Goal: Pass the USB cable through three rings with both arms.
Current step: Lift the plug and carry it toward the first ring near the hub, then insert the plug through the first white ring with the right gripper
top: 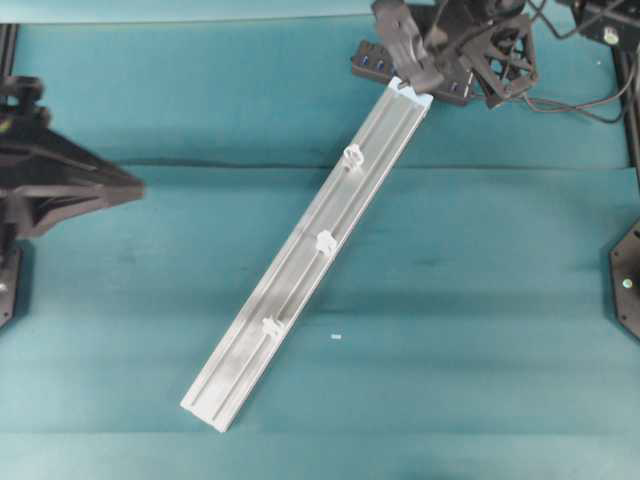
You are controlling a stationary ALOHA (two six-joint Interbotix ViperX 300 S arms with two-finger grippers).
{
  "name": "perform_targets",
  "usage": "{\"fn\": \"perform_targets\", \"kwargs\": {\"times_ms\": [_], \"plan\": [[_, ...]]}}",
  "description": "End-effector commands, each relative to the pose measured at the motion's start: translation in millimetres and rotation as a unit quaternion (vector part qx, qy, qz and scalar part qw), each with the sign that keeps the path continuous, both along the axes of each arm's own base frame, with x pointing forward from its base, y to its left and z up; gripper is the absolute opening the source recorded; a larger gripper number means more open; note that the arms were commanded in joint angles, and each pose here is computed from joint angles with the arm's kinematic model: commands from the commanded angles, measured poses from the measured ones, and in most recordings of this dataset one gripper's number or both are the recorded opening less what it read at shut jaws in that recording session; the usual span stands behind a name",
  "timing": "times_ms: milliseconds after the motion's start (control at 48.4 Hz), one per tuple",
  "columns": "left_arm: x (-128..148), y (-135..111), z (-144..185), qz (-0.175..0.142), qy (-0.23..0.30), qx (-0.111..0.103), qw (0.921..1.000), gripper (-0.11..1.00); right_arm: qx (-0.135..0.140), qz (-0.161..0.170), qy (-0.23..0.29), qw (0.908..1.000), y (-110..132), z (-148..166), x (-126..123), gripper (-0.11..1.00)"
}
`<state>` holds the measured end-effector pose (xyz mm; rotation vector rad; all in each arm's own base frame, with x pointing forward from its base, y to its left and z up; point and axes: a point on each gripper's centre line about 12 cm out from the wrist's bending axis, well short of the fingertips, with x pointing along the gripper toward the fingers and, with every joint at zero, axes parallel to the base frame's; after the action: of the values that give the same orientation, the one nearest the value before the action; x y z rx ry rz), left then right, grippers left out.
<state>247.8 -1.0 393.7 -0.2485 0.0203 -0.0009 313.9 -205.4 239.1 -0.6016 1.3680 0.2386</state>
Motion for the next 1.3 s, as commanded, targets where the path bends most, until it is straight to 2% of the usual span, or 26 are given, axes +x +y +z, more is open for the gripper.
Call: {"fn": "perform_targets", "kwargs": {"times_ms": [0, 145, 248, 310, 392, 516, 599, 743, 1032, 1280], "plan": [[14.4, 6.0, 1.3, 0.012, 0.009, -0.001, 0.9999, -0.01, -0.019, 0.025, -0.014, 0.9994, -2.5, -5.9, 1.6, 0.1], [19.4, 14.4, -7.2, 0.028, 0.041, -0.012, 0.9987, 0.0, -0.035, 0.053, -0.023, 0.9977, -3.6, -15.7, 3.1, 0.1], [24.1, 18.9, -14.1, 0.037, 0.066, -0.024, 0.9968, 0.09, -0.034, 0.061, -0.02, 0.9974, -2.6, -22.2, 4.0, 0.1], [27.3, 21.2, -18.0, 0.042, 0.077, -0.032, 0.9956, 0.21, -0.032, 0.063, -0.017, 0.9974, -2.7, -26.4, 4.2, 0.1], [32.1, 22.0, -21.9, 0.044, 0.088, -0.036, 0.9946, 0.44, -0.031, 0.068, -0.013, 0.9971, -3.5, -32.6, 5.5, 0.1], [37.5, 22.5, -25.9, 0.042, 0.096, -0.022, 0.9943, 0.8, -0.035, 0.078, -0.015, 0.9963, -5.7, -40.0, 11.4, 0.1], [39.9, 22.7, -27.5, 0.042, 0.098, -0.021, 0.9941, 0.95, -0.037, 0.082, -0.015, 0.9959, -7.6, -44.0, 14.6, 0.1], [41.7, 23.7, -32.5, 0.044, 0.107, -0.018, 0.9932, 0.9, -0.036, 0.086, -0.014, 0.9956, -8.6, -51.8, 18.5, 0.1], [49.6, 29.7, -39.8, 0.052, 0.101, -0.019, 0.9933, 0.91, -0.034, 0.112, -0.007, 0.9931, -1.0, -74.4, 27.6, 0.1], [51.2, 34.0, -43.2, 0.059, 0.102, -0.021, 0.9928, 0.91, -0.02, 0.126, -0.003, 0.9918, 13.1, -85.8, 35.7, 0.1]]}}
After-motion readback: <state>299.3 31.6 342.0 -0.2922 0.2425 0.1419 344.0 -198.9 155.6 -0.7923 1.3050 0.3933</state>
